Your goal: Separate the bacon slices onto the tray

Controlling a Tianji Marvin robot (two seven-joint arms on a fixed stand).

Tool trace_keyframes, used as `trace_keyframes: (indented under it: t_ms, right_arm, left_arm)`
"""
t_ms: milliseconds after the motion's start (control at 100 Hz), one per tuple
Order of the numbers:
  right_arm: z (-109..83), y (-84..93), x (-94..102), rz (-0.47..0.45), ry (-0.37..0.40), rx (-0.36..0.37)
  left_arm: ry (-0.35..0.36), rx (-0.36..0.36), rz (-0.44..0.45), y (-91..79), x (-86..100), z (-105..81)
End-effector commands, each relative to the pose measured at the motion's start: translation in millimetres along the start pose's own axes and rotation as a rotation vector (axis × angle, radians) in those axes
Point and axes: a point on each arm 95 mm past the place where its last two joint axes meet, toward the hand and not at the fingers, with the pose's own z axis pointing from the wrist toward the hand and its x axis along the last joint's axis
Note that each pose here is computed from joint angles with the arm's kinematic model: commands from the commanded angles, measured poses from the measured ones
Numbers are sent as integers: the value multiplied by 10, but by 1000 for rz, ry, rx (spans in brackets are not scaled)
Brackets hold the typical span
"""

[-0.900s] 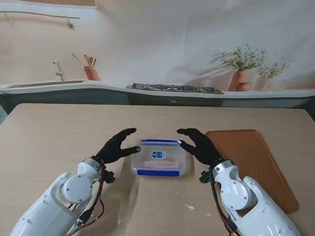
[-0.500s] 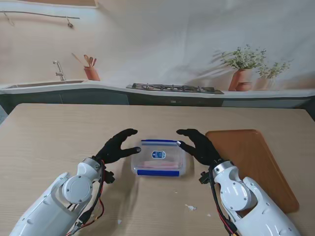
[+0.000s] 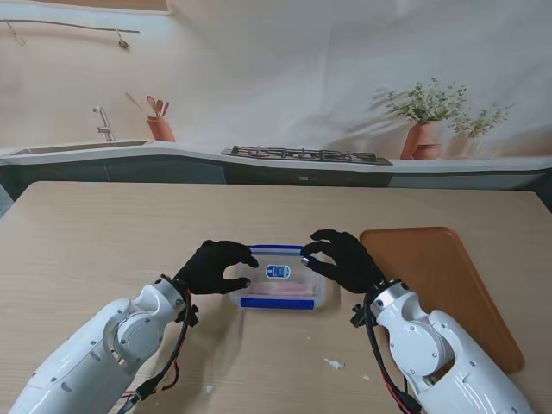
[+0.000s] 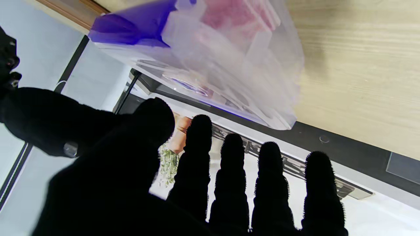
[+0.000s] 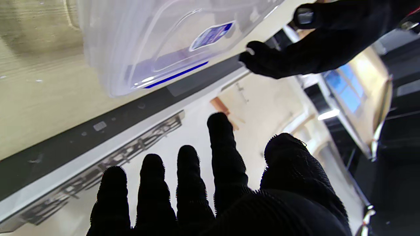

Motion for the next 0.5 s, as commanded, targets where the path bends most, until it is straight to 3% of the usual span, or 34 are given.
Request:
trace_keyframes:
  t_ms: [0, 230, 490]
  right_arm:
    - [-4, -14, 113, -14, 43, 30]
    - [27, -118, 299, -72, 124, 145]
    - [62, -222, 337, -117, 148, 225]
  left_arm:
    - [5, -26, 3, 15, 2, 9]
    - [26, -91, 57, 118, 6, 53]
    - [13, -132, 81, 161, -26, 76]
